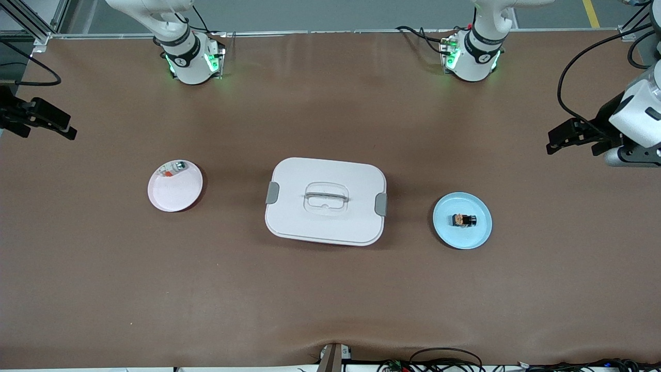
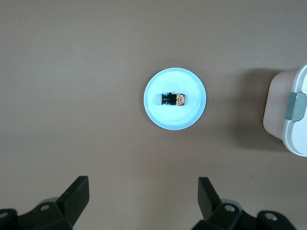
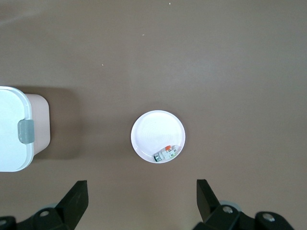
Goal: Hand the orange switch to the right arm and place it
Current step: 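Move the left gripper over the switch on the blue plate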
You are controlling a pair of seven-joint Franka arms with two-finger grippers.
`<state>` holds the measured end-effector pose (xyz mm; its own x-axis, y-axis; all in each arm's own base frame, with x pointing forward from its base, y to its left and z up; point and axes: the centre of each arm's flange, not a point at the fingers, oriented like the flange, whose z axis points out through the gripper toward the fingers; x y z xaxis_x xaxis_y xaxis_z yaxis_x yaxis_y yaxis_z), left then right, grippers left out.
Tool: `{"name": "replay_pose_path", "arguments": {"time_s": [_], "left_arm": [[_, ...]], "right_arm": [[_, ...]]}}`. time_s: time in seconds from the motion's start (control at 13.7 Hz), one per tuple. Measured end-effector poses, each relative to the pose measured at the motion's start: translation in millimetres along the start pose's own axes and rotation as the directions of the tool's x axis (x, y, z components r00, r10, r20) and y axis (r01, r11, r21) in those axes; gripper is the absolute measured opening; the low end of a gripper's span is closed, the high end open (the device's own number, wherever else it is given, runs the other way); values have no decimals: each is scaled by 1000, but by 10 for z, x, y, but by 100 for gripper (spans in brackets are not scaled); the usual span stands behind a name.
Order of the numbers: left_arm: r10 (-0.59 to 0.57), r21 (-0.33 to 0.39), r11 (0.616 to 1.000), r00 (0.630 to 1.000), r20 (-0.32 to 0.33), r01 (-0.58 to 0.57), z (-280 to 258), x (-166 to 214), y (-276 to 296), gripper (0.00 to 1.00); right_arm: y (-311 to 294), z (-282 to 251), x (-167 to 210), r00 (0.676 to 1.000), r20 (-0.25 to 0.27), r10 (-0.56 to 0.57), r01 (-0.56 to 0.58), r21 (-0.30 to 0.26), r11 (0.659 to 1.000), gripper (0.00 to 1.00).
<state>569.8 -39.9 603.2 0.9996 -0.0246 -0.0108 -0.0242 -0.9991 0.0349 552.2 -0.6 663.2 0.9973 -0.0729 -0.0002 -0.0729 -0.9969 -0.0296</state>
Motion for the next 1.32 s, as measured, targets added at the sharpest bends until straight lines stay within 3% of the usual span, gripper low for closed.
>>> {"name": "replay_pose_path", "arguments": {"time_s": [0.22,0.44,0.58,0.95,1.32], "left_arm": [[-1,2,1000,999,53,0,241,37,-2,100],[-2,4,1000,990,140,1,755,173,-2,100],[-1,5,1000,987,163,0,1100,296,7,100],[2,3,1000,995,95,-2,1852,439,30,100],[28,4,1000,996,90,-28,2575,544,270,100]], "right_arm": [[-63,3,-5,1000,1,-12,12,0,1000,100],[-68,5,-5,1000,1,-13,13,0,1000,100],[-68,6,-5,1000,1,-13,13,0,1000,100],[-66,7,-5,1000,1,-13,13,0,1000,100],[-66,7,-5,999,1,-32,32,0,999,100]]}}
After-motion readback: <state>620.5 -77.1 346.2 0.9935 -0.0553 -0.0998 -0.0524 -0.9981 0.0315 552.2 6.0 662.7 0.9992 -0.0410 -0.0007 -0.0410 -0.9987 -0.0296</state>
